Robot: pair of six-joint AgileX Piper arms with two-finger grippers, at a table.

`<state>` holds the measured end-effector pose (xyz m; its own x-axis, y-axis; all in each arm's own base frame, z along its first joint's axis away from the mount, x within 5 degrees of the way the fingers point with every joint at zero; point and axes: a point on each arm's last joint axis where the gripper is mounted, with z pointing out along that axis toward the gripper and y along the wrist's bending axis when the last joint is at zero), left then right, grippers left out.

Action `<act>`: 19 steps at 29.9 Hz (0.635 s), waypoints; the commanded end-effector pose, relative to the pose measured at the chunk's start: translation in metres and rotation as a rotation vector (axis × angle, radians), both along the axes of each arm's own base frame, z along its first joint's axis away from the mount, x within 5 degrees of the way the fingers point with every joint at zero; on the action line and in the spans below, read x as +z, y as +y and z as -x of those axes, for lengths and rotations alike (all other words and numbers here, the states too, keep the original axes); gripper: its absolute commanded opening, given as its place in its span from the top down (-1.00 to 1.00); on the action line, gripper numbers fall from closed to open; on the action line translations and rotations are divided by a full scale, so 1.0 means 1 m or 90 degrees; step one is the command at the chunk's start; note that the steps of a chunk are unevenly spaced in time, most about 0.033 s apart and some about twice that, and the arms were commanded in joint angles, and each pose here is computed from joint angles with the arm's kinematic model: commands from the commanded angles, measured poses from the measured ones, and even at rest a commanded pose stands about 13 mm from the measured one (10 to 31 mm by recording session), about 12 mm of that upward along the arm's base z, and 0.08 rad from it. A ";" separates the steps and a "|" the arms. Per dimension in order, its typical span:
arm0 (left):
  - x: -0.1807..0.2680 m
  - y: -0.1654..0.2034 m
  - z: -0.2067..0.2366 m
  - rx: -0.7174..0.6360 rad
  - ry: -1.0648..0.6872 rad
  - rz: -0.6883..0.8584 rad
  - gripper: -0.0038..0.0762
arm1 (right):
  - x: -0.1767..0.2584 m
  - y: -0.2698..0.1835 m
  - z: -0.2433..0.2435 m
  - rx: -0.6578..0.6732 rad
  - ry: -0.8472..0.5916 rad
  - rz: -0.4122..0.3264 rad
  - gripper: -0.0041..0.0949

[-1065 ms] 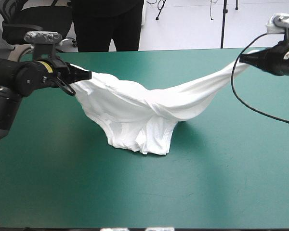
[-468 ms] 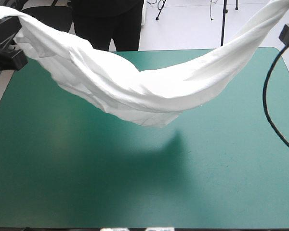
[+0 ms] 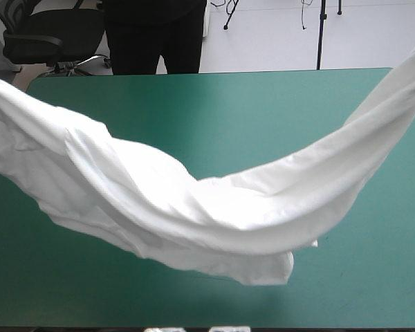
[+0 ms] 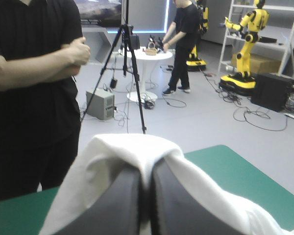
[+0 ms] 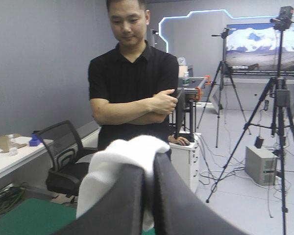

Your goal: Fold the cloth

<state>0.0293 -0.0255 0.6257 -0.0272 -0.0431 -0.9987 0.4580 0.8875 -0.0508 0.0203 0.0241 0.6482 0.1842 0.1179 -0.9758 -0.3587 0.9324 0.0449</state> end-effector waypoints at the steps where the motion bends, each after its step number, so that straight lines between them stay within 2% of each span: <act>1: -0.008 -0.009 -0.012 -0.035 0.049 0.016 0.93 | 0.000 0.001 -0.005 0.025 -0.014 -0.005 0.95; 4: -0.031 -0.017 -0.029 -0.046 0.154 0.016 0.93 | -0.013 0.005 -0.024 0.034 0.042 0.003 0.95; 9: -0.068 -0.029 -0.058 -0.057 0.265 -0.005 0.93 | -0.046 0.013 -0.066 0.038 0.153 0.015 0.95; 14: -0.111 -0.034 -0.097 -0.004 0.358 -0.030 0.93 | -0.093 0.022 -0.124 0.033 0.278 0.025 0.95; 19: -0.139 -0.037 -0.139 0.065 0.376 -0.066 0.93 | -0.130 0.030 -0.184 0.020 0.375 0.046 0.95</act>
